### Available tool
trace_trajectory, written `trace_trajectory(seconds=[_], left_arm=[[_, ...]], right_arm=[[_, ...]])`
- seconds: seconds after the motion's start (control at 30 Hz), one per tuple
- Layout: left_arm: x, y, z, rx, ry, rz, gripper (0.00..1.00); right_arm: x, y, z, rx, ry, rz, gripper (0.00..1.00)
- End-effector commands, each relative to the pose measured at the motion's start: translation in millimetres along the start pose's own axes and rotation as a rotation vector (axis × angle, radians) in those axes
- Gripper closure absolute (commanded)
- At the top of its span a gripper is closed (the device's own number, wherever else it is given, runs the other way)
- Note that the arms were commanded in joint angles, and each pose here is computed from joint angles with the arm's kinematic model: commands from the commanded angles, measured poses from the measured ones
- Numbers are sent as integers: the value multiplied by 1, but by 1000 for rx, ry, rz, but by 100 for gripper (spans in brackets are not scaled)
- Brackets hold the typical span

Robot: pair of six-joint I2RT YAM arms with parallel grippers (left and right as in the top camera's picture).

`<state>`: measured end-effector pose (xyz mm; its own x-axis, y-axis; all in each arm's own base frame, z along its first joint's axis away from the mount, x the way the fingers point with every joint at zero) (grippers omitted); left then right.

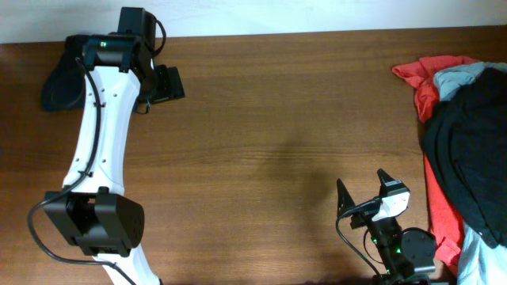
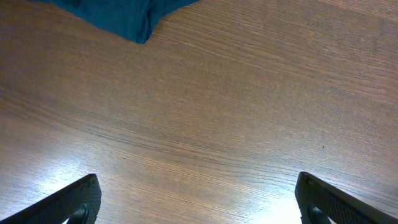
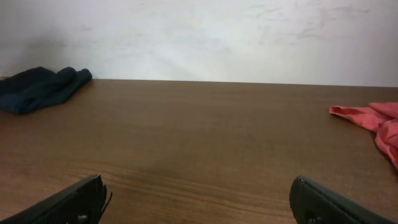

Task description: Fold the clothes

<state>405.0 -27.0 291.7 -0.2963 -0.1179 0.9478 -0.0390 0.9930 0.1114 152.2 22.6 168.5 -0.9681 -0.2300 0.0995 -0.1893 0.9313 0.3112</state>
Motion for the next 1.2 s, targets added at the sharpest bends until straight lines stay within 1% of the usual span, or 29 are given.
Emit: trace_trajectory(seconds=[0.0, 0.77, 0.87, 0.9, 1.03, 1.17], left_arm=[[2, 0, 1, 9, -5, 4, 1], [3, -1, 1, 8, -5, 5, 1], [16, 2, 4, 15, -34, 15, 1], [22, 1, 6, 16, -40, 43, 1], [63, 4, 16, 24, -131, 96, 1], [104, 12, 31, 35, -235, 106, 1]], right_arm=[[0, -2, 1, -6, -3, 15, 1], [0, -2, 1, -6, -3, 15, 1], [0, -2, 1, -6, -3, 15, 2], [0, -2, 1, -6, -3, 15, 1], [0, -2, 1, -6, -3, 15, 1], [0, -2, 1, -6, -3, 15, 1]])
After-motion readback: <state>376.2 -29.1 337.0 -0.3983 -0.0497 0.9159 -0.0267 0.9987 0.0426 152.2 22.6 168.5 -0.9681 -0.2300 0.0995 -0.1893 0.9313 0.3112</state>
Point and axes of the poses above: each gripper's point midway between its finger pads, its own x axis back along the fingers, its own y axis along the line the jaws close on, z = x × y, the point moved 9 cm from there along x, back along the fingers, and after that the axes turned 14 degrees about -x, right-handed, at the moved point
